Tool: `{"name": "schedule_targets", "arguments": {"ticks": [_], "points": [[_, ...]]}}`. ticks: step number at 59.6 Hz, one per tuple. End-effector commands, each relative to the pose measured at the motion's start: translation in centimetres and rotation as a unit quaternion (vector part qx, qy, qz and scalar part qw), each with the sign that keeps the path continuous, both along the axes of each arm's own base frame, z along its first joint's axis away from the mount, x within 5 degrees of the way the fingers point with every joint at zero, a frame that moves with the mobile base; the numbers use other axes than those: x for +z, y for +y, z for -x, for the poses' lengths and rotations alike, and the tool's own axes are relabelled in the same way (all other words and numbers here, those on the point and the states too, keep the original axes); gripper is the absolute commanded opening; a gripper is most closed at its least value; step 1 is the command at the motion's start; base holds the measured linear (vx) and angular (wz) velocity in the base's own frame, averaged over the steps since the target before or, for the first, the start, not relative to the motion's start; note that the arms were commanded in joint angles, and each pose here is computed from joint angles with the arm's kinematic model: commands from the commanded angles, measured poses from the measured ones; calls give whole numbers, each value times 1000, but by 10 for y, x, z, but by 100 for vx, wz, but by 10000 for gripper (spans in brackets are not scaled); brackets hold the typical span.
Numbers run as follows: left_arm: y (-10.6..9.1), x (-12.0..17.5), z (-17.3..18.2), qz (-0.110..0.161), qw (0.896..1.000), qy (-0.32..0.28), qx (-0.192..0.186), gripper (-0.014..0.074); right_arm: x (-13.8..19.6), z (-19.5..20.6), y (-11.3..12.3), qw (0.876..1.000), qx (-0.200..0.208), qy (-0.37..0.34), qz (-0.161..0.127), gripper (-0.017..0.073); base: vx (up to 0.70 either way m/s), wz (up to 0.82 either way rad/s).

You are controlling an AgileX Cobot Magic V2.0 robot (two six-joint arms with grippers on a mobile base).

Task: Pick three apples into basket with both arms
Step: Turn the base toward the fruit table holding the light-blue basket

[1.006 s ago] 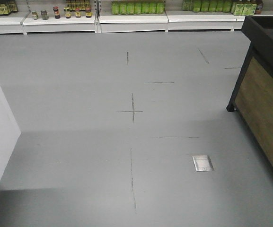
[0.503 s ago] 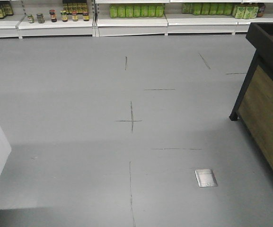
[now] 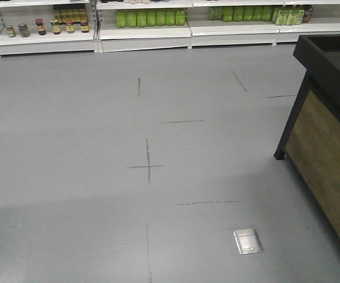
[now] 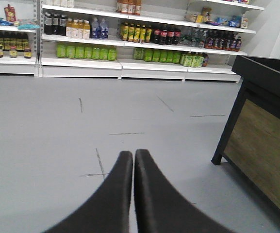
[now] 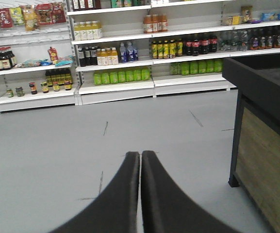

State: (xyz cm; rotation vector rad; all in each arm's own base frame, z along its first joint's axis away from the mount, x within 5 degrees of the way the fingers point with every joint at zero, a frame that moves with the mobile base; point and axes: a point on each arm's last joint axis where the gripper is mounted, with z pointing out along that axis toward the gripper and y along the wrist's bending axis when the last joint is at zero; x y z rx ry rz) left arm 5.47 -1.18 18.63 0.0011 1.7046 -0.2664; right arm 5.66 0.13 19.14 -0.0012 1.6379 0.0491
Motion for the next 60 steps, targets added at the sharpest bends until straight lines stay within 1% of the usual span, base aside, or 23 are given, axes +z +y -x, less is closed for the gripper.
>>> {"name": "schedule_targets", "arguments": {"ticks": [1, 20, 60], "points": [[2, 16, 1, 14, 998, -56, 8, -6, 3, 0, 0, 999, 1, -36, 8, -5, 25, -28], [2, 16, 1, 14, 998, -56, 8, -6, 3, 0, 0, 999, 1, -36, 8, -5, 22, -42], [2, 16, 1, 14, 998, -56, 8, -6, 3, 0, 0, 999, 1, -36, 8, -5, 17, -64]]}}
